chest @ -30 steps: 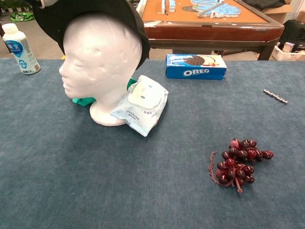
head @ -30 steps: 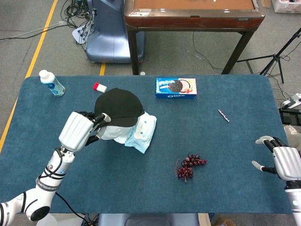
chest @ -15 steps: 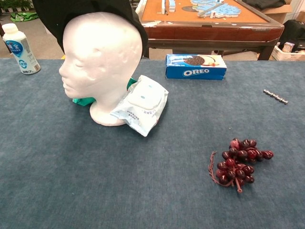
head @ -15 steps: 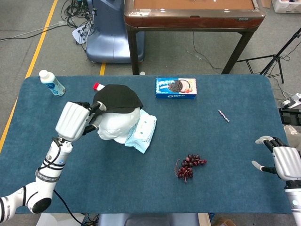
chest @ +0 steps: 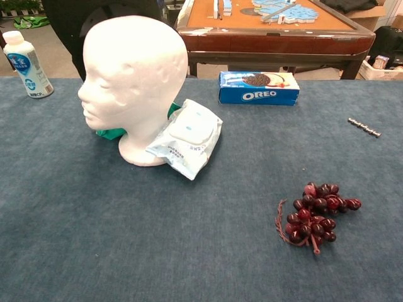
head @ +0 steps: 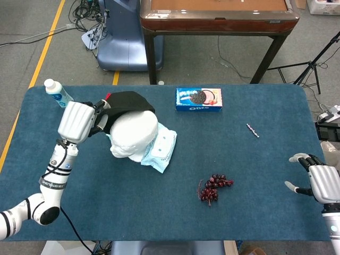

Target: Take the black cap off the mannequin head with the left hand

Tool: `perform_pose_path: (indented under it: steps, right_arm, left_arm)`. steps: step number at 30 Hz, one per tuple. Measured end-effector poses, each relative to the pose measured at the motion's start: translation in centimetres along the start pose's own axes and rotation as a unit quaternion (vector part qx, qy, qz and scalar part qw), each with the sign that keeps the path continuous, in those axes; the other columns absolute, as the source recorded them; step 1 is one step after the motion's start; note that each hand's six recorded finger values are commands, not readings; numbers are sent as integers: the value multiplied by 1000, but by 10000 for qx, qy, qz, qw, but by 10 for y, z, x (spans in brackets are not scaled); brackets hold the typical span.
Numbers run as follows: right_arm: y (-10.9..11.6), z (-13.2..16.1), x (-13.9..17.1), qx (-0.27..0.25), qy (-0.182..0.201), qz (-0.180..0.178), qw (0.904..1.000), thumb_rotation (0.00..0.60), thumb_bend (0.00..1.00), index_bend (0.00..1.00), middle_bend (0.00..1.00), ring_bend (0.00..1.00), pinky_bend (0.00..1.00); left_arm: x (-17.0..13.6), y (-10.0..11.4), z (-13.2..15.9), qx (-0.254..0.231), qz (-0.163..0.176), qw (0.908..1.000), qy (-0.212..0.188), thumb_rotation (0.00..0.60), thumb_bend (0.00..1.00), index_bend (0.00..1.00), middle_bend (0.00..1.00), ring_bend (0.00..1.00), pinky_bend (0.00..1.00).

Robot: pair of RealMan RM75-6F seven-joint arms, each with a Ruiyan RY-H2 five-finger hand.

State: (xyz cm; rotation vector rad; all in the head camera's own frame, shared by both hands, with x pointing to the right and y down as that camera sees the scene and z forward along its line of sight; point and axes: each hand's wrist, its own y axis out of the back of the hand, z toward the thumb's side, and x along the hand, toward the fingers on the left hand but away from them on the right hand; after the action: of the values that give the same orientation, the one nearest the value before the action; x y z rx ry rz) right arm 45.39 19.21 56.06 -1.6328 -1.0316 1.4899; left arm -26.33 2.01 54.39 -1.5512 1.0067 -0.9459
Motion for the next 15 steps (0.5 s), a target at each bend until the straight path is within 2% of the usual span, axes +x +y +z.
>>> perform_pose_path:
  steps: [9, 15]
  right_arm:
    - [-2, 1, -1, 31, 0, 22, 10000, 600, 34, 351, 313, 263, 484]
    - [-2, 1, -1, 31, -7, 23, 10000, 600, 34, 351, 312, 263, 484]
  left_arm:
    - [5, -6, -39, 526, -37, 9981, 308, 600, 546, 616, 921, 731, 826]
    - [4, -4, -64, 1127, 116, 9933, 247, 600, 546, 616, 919, 729, 823]
